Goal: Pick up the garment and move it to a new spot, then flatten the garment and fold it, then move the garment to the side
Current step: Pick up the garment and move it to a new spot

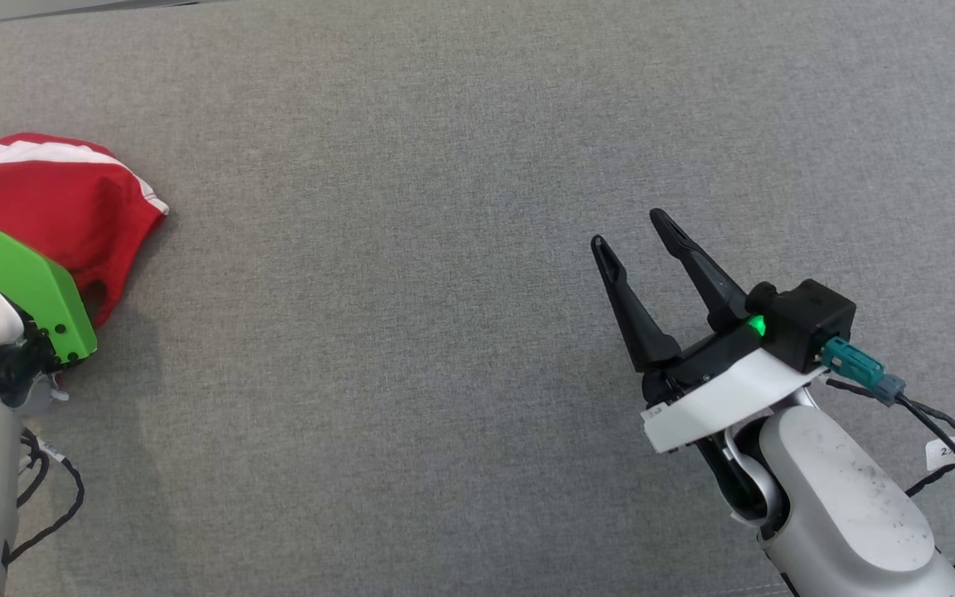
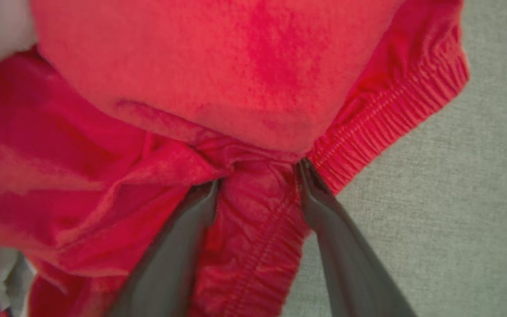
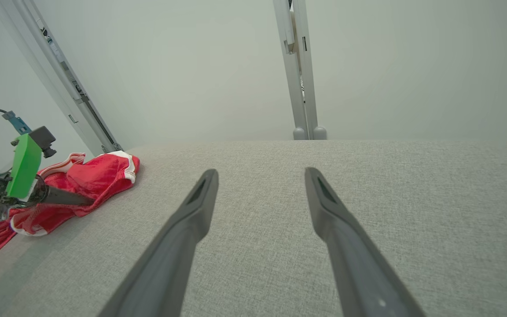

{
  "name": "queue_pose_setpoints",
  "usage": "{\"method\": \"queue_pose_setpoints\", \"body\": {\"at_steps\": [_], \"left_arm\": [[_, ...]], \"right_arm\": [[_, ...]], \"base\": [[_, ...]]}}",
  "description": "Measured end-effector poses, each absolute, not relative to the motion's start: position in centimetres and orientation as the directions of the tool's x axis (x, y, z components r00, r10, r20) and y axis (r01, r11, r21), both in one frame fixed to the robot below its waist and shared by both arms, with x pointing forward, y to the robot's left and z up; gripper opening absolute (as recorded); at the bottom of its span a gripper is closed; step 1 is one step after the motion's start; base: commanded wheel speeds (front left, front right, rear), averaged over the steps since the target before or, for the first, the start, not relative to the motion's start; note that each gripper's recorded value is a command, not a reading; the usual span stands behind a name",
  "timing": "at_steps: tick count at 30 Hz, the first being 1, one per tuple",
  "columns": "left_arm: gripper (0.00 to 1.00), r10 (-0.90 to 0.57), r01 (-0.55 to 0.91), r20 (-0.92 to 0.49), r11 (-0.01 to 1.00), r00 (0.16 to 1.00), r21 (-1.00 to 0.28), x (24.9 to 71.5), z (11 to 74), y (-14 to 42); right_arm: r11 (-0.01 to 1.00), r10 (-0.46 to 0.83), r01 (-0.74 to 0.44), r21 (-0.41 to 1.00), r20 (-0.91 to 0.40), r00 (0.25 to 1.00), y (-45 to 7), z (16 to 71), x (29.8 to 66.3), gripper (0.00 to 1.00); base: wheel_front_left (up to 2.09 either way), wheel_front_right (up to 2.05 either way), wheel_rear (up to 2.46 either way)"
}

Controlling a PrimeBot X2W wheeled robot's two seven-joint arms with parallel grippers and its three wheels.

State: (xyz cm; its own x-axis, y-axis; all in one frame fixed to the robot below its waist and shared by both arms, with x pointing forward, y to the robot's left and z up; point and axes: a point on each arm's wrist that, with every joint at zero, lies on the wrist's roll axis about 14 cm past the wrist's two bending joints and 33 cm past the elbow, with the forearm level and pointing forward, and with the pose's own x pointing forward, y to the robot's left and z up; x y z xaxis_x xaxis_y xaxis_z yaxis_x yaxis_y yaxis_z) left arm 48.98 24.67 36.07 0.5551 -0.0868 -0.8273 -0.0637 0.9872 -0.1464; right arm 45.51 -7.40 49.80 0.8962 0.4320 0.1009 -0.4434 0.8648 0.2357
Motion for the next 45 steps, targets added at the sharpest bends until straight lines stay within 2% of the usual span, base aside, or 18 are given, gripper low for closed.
{"method": "queue_pose_setpoints", "body": {"at_steps": [6, 14, 21, 24, 28, 34, 40, 45], "left_arm": [[0.00, -0.087, -0.027, -0.801, 0.991, 0.593, -0.128, 49.2, 37.2, 24.4], [0.00, -0.119, 0.093, -0.681, 0.993, 0.722, -0.076, 50.6, 42.9, 23.6], [0.00, -0.255, 0.259, -0.531, 0.963, 0.809, -0.067, 51.0, 50.0, 19.5], [0.00, -0.335, 0.350, -0.465, 0.935, 0.819, -0.058, 50.8, 53.2, 16.7], [0.00, -0.486, 0.488, -0.384, 0.867, 0.785, -0.099, 49.8, 56.1, 11.0], [0.00, -0.690, 0.668, -0.286, 0.721, 0.665, -0.185, 46.4, 57.8, 1.2], [0.00, -0.798, 0.747, -0.303, 0.598, 0.521, -0.292, 42.3, 53.9, -6.8], [0.02, -0.797, 0.736, -0.358, 0.594, 0.486, -0.324, 40.6, 48.8, -9.5]], "right_arm": [[0.862, 0.440, -0.452, 0.228, 0.105, 0.892, -7.1, 50.2, 45.3, 1.00], [0.860, 0.427, -0.452, 0.237, 0.152, 0.891, -6.8, 52.4, 44.1, 1.00], [0.887, 0.354, -0.393, 0.241, 0.190, 0.916, -8.9, 54.2, 42.2, 1.00], [0.898, 0.324, -0.369, 0.241, 0.208, 0.923, -9.9, 55.0, 41.4, 1.00], [0.914, 0.276, -0.326, 0.241, 0.218, 0.936, -11.6, 55.5, 40.5, 1.00], [0.935, 0.211, -0.263, 0.238, 0.221, 0.952, -13.9, 55.7, 39.3, 1.00], [0.950, 0.154, -0.204, 0.234, 0.214, 0.964, -16.0, 55.5, 38.5, 1.00], [0.958, 0.121, -0.165, 0.237, 0.189, 0.975, -17.2, 54.8, 37.9, 1.00]], "base": [[0.00, 0.00, 0.00], [0.00, 0.00, 0.00], [0.00, 0.00, 0.00], [0.00, 0.00, 0.00], [0.00, 0.00, 0.00], [0.00, 0.00, 0.00], [0.00, 0.00, 0.00], [0.00, 0.00, 0.00]]}}
